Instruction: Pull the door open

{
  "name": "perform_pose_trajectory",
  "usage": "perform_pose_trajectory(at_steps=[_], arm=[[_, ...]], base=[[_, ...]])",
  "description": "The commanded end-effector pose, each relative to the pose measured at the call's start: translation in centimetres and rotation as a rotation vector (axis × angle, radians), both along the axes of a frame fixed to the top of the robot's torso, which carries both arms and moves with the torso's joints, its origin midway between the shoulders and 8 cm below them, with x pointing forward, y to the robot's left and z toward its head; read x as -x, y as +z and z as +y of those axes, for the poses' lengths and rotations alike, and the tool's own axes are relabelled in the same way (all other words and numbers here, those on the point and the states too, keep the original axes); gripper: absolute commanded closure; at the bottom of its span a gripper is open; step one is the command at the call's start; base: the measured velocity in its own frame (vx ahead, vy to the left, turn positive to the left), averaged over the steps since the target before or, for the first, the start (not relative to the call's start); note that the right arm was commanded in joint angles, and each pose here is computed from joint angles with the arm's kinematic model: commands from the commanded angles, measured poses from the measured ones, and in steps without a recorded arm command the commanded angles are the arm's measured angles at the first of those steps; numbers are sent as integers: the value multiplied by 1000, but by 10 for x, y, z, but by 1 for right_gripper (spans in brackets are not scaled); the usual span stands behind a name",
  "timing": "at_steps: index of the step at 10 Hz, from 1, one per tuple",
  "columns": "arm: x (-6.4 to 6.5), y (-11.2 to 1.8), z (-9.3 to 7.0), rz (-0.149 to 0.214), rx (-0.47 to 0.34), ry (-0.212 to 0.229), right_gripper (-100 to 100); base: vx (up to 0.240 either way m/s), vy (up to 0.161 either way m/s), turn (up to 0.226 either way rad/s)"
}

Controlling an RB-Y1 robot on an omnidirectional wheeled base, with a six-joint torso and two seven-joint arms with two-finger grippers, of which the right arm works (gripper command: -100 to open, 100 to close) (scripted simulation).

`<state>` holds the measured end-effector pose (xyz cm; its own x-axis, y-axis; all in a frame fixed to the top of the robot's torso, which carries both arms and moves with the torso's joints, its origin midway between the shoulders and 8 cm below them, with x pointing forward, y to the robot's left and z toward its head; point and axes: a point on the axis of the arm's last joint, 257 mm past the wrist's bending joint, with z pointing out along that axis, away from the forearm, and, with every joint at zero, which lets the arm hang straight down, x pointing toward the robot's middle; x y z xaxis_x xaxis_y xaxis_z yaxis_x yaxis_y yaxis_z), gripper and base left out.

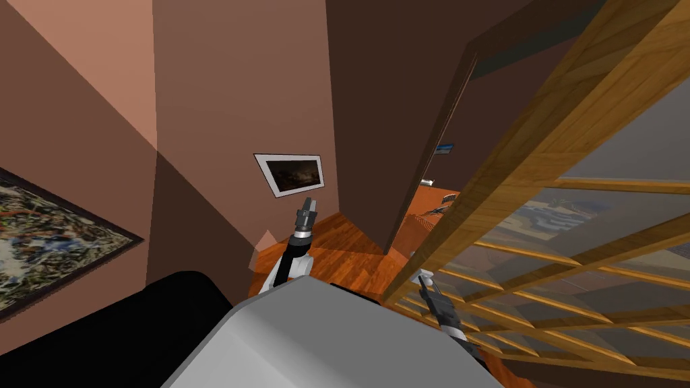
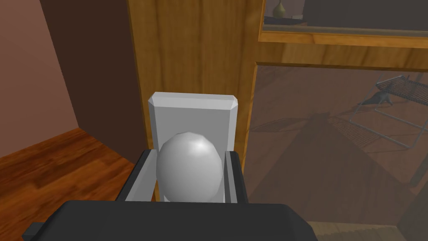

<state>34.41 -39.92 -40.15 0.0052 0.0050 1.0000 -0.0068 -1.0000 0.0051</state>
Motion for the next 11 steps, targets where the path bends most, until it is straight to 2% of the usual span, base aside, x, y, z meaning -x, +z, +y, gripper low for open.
perform_pose_trajectory(at_steps=[1,3,4,5,11], arm=[[7,1,2,-4,-3,21,100],[16,1,2,-5,-5,46,100],[13,0,1,0,-1,37,100],[21,-2,1,3,-3,51,100],[43,1,-3,-4,-4,97,100]], base=[[-226,-60,123],[-226,-49,114],[-85,-29,25],[-135,-59,140],[-225,-70,163]])
